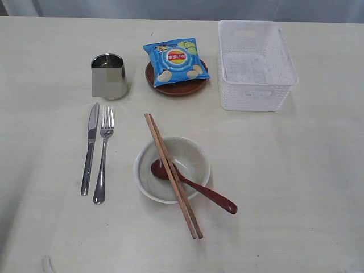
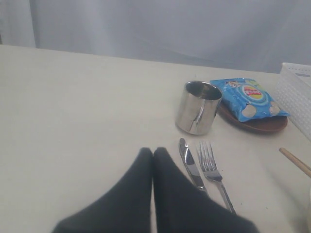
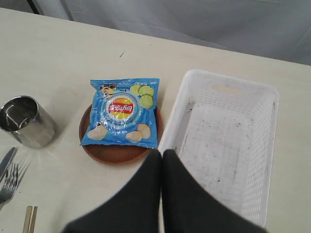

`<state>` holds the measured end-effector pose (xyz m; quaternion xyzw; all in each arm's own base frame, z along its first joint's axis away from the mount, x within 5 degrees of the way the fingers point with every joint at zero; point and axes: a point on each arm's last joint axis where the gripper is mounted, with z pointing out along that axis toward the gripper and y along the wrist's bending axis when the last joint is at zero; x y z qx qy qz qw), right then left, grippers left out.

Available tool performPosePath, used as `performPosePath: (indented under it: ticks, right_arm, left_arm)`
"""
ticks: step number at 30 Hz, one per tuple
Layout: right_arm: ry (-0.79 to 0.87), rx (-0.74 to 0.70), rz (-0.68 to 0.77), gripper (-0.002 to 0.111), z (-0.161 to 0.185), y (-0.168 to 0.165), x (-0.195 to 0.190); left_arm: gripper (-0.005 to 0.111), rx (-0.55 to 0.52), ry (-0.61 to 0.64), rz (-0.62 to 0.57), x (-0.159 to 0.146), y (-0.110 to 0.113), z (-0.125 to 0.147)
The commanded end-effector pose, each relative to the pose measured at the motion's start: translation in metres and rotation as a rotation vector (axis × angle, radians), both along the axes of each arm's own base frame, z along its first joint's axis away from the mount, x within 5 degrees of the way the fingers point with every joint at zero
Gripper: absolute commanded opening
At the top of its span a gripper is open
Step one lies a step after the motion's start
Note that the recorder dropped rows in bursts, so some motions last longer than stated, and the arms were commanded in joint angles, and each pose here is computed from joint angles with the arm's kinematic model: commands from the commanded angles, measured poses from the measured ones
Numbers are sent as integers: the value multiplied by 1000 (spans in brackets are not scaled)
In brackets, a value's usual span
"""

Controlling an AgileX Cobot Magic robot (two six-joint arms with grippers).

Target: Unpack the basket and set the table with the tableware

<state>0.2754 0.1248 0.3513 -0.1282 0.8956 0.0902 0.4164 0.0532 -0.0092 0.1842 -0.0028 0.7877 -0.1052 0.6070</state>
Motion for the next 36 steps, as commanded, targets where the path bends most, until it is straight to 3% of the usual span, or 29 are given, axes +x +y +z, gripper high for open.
performPosePath:
  ticks: [1,17,23,27,32,36]
  right_arm:
    - [-13,-13,5,0,0,-1,1]
    - [-32,-1,3,0,6,-3,-3]
    - [-153,-23,13,0,32,-17,-26]
    - [-266,-38,-4,0,33,-38,-46]
    - [-394,67,-266,0,-13,-106,-105]
    - [-432,13,-340,0,-48,-125,-157]
  left_arm:
    - [0,-5,-11,1,0,0,0]
    - [0,-5,-11,1,0,0,0]
    - [0,-5,-11,1,0,0,0]
    - [0,-5,-11,1,0,0,0]
    - [0,-5,-11,1,0,0,0]
    - [0,-5,-11,1,0,0,0]
